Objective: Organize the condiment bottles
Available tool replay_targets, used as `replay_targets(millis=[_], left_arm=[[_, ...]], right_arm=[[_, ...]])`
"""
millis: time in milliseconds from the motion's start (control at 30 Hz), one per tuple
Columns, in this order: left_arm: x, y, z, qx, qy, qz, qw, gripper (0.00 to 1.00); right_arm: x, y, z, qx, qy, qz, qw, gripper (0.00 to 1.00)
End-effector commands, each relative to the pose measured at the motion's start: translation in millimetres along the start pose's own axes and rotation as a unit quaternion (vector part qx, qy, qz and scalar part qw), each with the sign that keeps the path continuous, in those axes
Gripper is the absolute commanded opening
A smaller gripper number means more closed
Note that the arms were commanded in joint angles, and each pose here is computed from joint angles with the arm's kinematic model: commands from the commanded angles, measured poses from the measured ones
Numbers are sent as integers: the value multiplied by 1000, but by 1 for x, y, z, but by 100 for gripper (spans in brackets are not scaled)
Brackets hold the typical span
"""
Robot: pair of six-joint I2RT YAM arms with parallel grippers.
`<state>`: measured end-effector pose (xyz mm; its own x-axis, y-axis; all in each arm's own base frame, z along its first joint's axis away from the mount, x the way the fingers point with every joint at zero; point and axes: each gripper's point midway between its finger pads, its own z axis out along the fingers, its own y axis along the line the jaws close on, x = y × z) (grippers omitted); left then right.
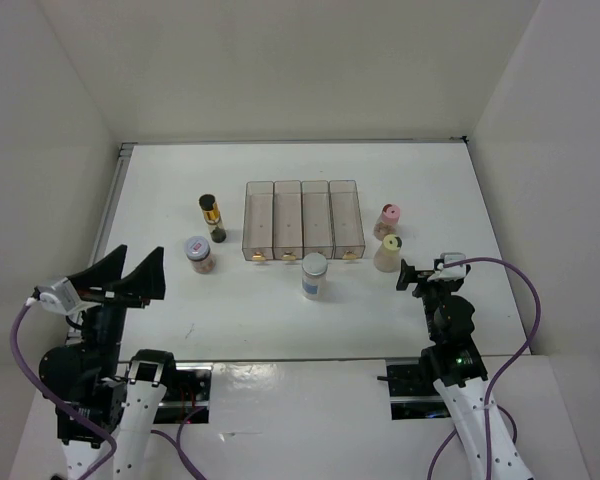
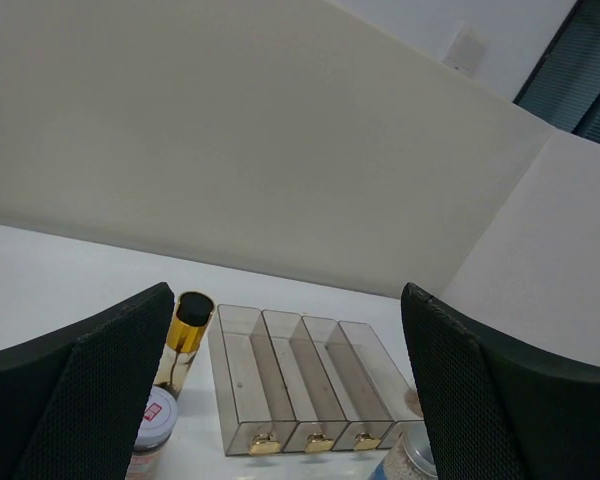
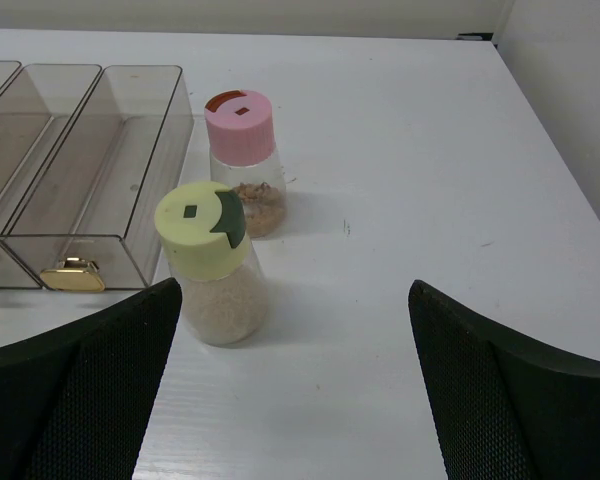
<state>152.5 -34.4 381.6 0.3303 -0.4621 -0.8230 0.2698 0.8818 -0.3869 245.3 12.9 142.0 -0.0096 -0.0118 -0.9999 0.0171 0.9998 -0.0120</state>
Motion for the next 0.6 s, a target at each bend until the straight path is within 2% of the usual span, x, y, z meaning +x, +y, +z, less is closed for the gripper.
replay_targets(millis=[0,200,333,567], left_arm=[[-38,-7,-32,-6,-66,-12,998,100],[-64,-13,-41,-5,-98,9,995,100],[-59,-3,-39,-33,-96,-23,995,100],[-46,-4,-31,-20,-86,-47,995,100]], right_arm=[[8,2,0,-5,-14,1,1000,98],[8,2,0,-5,-14,1,1000,98],[8,2,0,-5,-14,1,1000,98],[8,3,0,-7,-14,0,1000,98]])
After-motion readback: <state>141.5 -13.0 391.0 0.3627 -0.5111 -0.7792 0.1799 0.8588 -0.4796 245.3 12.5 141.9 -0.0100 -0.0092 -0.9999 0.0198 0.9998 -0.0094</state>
